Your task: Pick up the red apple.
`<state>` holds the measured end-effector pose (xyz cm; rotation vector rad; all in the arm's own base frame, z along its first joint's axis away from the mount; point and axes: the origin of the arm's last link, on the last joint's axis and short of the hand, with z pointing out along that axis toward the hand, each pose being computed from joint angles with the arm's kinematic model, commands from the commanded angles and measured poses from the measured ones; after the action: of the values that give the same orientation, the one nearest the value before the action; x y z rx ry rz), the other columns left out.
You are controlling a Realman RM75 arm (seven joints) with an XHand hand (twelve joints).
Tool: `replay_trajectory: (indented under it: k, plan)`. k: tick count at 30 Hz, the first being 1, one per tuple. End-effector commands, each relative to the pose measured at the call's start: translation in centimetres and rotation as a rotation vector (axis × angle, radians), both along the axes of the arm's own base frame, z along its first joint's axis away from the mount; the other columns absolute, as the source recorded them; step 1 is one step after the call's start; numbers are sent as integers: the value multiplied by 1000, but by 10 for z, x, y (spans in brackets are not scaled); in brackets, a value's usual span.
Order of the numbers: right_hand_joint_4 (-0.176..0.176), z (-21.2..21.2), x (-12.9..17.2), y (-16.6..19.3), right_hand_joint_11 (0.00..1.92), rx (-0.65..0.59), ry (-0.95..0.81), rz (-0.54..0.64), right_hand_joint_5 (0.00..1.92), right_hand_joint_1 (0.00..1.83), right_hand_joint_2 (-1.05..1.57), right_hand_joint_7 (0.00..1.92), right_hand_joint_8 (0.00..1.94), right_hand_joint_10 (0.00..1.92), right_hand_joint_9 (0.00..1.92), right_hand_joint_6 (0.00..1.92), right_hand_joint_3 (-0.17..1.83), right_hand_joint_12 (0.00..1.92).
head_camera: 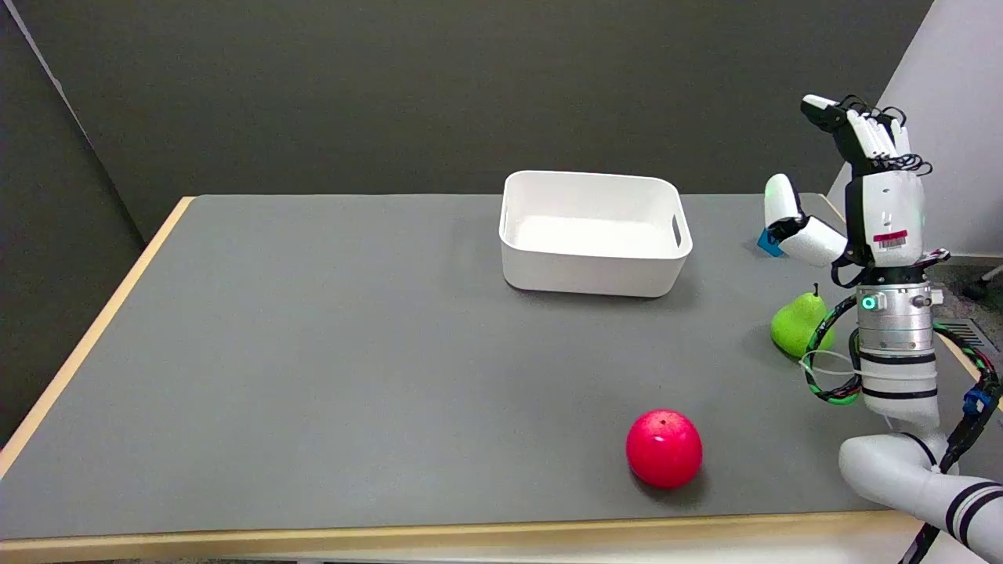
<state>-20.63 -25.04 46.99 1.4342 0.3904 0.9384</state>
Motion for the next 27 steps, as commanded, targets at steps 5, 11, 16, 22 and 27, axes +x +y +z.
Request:
replay_trajectory:
  k: [5,11,16,22,27]
  plan:
    - [36,1,11,-3,98,33,53,-3,315,363,754,439,503,830,323,624,980,1179]
    - [36,3,16,5,104,59,73,-5,320,369,755,446,510,837,328,636,979,1188]
    - [37,10,21,19,111,57,93,-28,326,374,754,453,517,847,337,646,978,1198]
    - [40,22,29,58,129,57,110,-62,338,381,754,470,533,859,347,666,977,1221]
    - [50,39,14,92,145,70,81,-142,352,406,750,486,546,878,365,687,961,1238]
